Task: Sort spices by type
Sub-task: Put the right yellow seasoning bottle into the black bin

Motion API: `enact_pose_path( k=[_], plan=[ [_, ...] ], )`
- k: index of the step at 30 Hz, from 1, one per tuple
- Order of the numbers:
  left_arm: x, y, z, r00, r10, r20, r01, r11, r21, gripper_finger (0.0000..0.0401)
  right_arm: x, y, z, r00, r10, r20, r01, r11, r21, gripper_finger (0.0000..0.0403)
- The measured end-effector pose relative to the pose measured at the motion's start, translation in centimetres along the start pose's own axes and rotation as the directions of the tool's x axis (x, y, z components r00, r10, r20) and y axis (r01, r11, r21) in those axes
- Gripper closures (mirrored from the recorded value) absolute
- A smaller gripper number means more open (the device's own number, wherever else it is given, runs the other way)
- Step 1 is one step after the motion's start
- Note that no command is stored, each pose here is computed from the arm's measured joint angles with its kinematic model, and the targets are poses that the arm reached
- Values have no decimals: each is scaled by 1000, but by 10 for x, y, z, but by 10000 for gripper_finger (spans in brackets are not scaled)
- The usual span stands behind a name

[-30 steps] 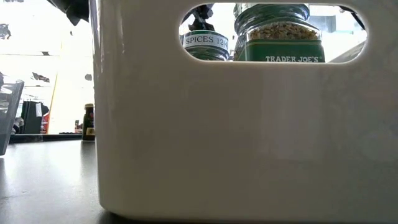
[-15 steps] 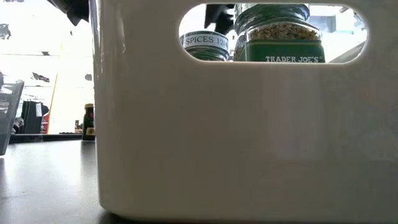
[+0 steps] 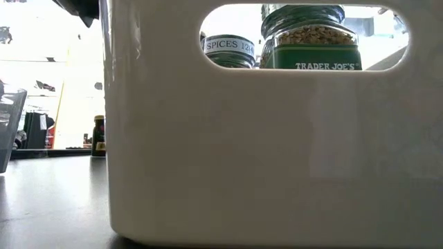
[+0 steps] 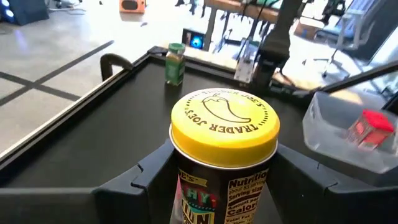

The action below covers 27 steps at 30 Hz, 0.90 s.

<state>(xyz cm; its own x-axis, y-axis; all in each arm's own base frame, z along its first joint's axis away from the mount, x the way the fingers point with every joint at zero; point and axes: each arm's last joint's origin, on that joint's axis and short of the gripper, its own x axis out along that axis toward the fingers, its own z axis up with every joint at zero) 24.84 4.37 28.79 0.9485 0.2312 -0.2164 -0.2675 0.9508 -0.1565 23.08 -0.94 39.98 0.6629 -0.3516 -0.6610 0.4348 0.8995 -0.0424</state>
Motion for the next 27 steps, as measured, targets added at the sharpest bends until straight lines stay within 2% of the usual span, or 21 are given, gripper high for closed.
enact_pose_path(
  k=[3,6,10,12,16,22,27],
  plan=[
    [0,-2,3,999,-15,37,15,1000,-9,189,13,-5,-32,979,31,201,-55,992,112,37],
    [-1,-4,8,998,-23,65,23,1000,-10,189,34,-7,-53,909,48,414,-169,951,260,37],
    [-2,-6,21,995,-20,100,21,1000,-11,193,63,-1,-73,823,74,563,-295,903,312,37],
    [-3,-7,27,993,-22,117,22,1000,0,194,71,1,-76,798,83,596,-315,902,296,37],
    [-4,-8,35,991,-24,131,23,1000,7,194,93,3,-75,808,58,586,-234,945,230,37],
    [-5,-9,37,993,-21,117,20,1000,9,195,128,11,-64,787,71,612,-246,947,206,37],
    [-5,-9,37,993,-21,118,18,1000,21,195,151,23,-49,796,114,595,-222,969,111,37]
  ],
)
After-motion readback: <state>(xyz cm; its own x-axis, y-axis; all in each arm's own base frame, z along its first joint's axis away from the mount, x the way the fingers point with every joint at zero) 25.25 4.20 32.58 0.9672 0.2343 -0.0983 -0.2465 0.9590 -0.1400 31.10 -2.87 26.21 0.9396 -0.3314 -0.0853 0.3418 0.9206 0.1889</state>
